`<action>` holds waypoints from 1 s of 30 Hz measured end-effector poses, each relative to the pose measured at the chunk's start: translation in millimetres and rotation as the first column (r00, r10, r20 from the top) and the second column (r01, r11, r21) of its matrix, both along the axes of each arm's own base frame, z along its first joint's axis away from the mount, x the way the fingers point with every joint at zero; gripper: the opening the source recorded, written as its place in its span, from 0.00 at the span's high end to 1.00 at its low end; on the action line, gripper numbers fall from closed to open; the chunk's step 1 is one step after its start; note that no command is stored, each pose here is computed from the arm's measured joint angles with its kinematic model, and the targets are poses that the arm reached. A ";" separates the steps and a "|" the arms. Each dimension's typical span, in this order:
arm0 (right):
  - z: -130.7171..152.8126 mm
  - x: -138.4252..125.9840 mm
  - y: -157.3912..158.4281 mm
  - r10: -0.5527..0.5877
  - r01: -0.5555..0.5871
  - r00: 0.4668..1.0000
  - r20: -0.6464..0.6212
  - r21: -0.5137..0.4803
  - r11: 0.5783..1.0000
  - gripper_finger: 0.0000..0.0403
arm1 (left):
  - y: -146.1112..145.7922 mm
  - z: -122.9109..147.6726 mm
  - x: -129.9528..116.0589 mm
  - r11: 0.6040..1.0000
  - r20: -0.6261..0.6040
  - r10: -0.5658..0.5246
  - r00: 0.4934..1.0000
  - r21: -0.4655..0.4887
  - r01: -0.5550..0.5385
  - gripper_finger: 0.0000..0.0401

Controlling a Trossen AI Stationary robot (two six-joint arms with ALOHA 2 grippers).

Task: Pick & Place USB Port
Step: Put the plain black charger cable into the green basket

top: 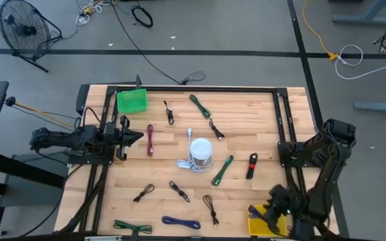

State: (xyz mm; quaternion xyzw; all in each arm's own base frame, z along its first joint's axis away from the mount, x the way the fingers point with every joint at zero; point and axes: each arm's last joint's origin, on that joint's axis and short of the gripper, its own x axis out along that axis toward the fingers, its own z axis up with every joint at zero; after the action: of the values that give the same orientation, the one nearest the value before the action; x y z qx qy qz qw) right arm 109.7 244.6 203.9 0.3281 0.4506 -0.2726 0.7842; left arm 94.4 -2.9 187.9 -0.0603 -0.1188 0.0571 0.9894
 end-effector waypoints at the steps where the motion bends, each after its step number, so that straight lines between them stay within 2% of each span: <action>1: 2.7 4.2 -5.2 0.007 -0.007 1.000 -0.007 -0.022 1.000 0.66 | 0.0 0.0 0.0 1.000 0.000 0.000 1.000 0.000 0.000 0.98; 4: 10.9 18.6 -22.6 0.024 -0.027 0.999 -0.035 -0.085 0.996 0.66 | 0.0 0.0 0.0 1.000 0.000 0.000 1.000 -0.001 0.000 0.98; 7: 15.2 35.3 -40.8 -0.030 0.022 0.998 -0.059 -0.127 0.992 0.67 | 0.0 -0.1 0.0 1.000 0.000 0.000 1.000 -0.001 0.000 0.98; 11: 14.1 57.6 -59.2 -0.131 0.118 0.985 -0.114 -0.113 0.987 0.66 | 0.0 0.0 0.0 1.000 0.001 -0.001 1.000 -0.001 0.001 0.98; 15: 8.2 72.6 -72.5 -0.153 0.133 0.968 -0.197 -0.109 0.985 0.63 | 0.0 0.0 0.0 1.000 0.000 0.000 1.000 -0.001 0.000 0.98; 22: -14.6 76.2 -93.2 -0.252 0.232 0.928 -0.276 -0.103 0.967 0.52 | 0.0 -0.1 0.0 1.000 0.000 0.000 1.000 -0.002 0.000 0.98; 30: -55.0 71.9 -114.8 -0.362 0.355 0.896 -0.256 -0.076 0.932 0.41 | 0.0 0.8 -0.2 1.000 0.009 -0.001 1.000 -0.004 0.001 0.98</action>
State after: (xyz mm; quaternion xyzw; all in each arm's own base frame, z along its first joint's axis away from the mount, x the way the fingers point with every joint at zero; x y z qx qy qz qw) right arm 181.6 129.8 148.8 0.3552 0.4798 -0.4598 0.6574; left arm 94.2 -2.9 188.7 -0.0626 -0.1229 0.0566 0.9888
